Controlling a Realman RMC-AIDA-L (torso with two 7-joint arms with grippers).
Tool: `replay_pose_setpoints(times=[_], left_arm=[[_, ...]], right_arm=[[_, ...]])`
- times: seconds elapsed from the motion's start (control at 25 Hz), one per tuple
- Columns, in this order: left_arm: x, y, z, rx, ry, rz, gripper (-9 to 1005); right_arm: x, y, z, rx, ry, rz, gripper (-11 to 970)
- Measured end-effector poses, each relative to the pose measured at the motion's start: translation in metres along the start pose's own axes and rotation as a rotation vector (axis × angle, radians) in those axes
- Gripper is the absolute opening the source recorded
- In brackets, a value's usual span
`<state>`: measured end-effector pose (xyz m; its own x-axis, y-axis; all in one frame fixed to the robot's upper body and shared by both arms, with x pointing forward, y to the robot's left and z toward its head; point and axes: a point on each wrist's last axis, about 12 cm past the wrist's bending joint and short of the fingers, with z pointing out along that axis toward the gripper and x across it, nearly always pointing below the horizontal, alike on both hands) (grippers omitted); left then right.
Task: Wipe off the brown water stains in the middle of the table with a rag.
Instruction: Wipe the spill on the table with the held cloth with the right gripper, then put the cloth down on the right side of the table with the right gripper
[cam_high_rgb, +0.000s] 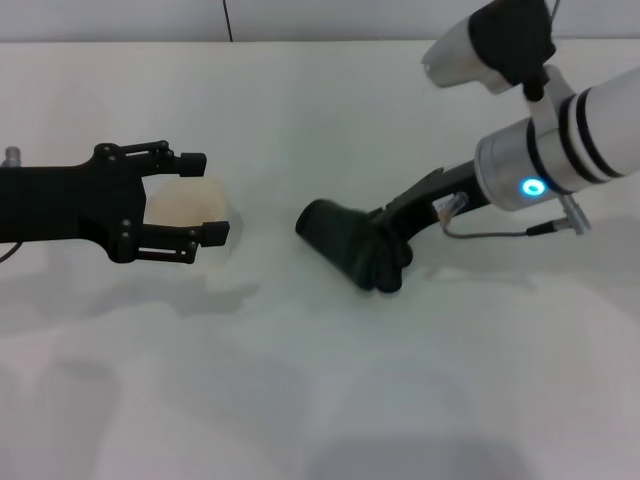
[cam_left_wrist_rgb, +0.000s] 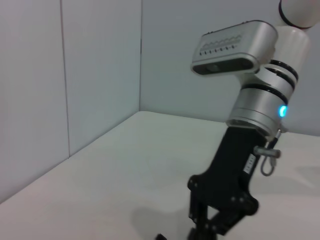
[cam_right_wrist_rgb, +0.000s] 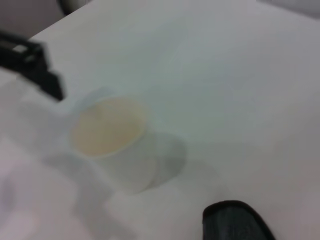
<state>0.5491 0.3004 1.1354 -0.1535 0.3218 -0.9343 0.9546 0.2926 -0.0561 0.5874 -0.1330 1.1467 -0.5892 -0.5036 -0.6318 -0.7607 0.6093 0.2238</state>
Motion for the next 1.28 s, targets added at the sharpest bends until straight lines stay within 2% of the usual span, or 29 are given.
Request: replay_pose_setpoints(times=[0.04, 0.16, 0.24, 0.76, 1.04, 1.12, 1.28], left_arm=[[0.0, 0.0, 0.0, 0.0, 0.0, -0.001, 884], [0.0, 0.0, 0.0, -0.001, 0.0, -0.001, 884], [0.001, -0.001, 0.0, -0.001, 0.0, -0.002, 884], [0.002, -0.001, -0.002, -0.007, 0.004, -0.005, 884], [0.002, -0.001, -0.002, -0.007, 0.004, -0.004, 884], [0.003, -0.001, -0.002, -0.008, 0.004, -0.003, 884], [0.005, -0.002, -0.004, -0.016, 0.008, -0.007, 884]], right_arm=[[0.0, 0.0, 0.0, 0.0, 0.0, 0.0, 147], [0.003, -0.016, 0.0, 0.054, -0.035, 0.042, 148], [0.006, -0.021, 0.001, 0.074, -0.046, 0.056, 149], [0.012, -0.041, -0.001, 0.166, -0.125, 0.11, 156], [0.019, -0.06, -0.01, 0.21, -0.166, 0.189, 160], [0.027, -0.069, -0.017, 0.235, -0.176, 0.222, 161], [0.039, -0.075, -0.026, 0.253, -0.179, 0.254, 163]])
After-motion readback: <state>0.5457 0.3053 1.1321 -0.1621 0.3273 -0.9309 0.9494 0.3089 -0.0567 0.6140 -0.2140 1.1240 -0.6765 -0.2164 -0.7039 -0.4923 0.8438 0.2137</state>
